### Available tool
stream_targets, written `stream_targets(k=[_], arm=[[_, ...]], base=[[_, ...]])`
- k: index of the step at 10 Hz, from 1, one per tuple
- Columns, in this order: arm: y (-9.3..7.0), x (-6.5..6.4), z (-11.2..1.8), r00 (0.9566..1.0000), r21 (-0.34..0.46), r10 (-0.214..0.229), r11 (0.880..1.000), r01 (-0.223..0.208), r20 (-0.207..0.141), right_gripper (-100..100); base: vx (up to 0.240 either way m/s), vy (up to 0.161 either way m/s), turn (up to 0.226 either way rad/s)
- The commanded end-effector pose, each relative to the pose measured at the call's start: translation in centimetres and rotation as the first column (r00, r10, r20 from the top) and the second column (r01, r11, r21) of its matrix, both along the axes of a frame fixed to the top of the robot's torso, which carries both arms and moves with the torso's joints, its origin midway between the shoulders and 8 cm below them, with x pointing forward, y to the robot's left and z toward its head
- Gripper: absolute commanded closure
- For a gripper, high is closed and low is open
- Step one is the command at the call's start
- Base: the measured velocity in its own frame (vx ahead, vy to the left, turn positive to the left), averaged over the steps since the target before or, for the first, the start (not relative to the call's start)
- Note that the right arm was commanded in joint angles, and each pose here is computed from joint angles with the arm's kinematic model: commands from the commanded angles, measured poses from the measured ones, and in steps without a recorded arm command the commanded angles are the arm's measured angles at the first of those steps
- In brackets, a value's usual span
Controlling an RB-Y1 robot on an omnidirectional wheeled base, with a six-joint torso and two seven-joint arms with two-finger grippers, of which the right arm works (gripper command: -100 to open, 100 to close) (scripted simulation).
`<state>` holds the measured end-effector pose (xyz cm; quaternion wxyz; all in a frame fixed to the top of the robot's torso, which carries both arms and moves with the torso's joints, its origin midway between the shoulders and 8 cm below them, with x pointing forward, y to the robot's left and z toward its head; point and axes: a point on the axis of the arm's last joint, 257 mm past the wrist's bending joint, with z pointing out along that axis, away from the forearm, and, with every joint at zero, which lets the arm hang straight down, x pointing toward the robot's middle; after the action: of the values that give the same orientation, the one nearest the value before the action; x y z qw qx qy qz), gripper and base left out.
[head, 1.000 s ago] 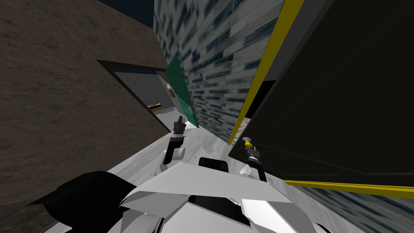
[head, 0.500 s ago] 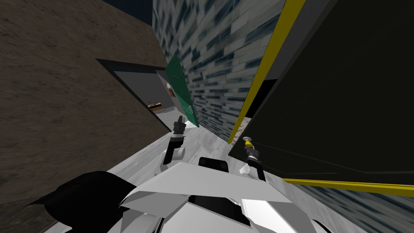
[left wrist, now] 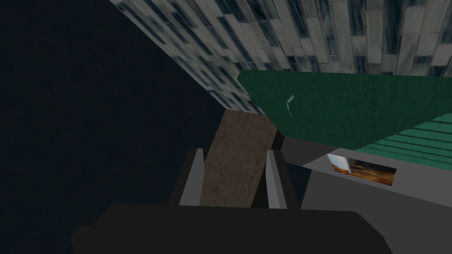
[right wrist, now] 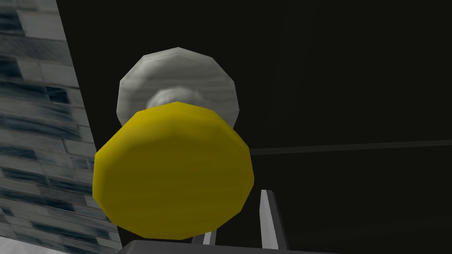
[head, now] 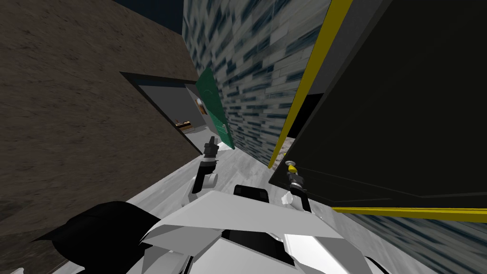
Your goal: Pull the door open
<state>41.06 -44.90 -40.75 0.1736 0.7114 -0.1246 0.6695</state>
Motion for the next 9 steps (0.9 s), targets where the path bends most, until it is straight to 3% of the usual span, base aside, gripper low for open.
stream_targets(k=[1, 3, 5, 7, 9], arm=[[1.74, 1.56, 1.48, 0.9982, 0.019, 0.025, 0.999, -0.026, 0.055, -100], [1.44, 0.9, 0.49, 0.9994, 0.018, 0.018, 1.0, -0.018, 0.028, -100], [1.74, 1.56, 1.48, 0.9982, 0.019, 0.025, 0.999, -0.026, 0.055, -100], [1.62, 1.29, 1.06, 0.9988, 0.019, 0.022, 1.0, -0.023, 0.044, -100], [1.74, 1.56, 1.48, 0.9982, 0.019, 0.025, 0.999, -0.026, 0.055, -100]], base=[[-0.057, 0.024, 0.015], [-0.022, 0.014, 0.003], [-0.007, -0.001, 0.0], [0.008, 0.002, 0.005], [0.0, 0.001, -0.011]])
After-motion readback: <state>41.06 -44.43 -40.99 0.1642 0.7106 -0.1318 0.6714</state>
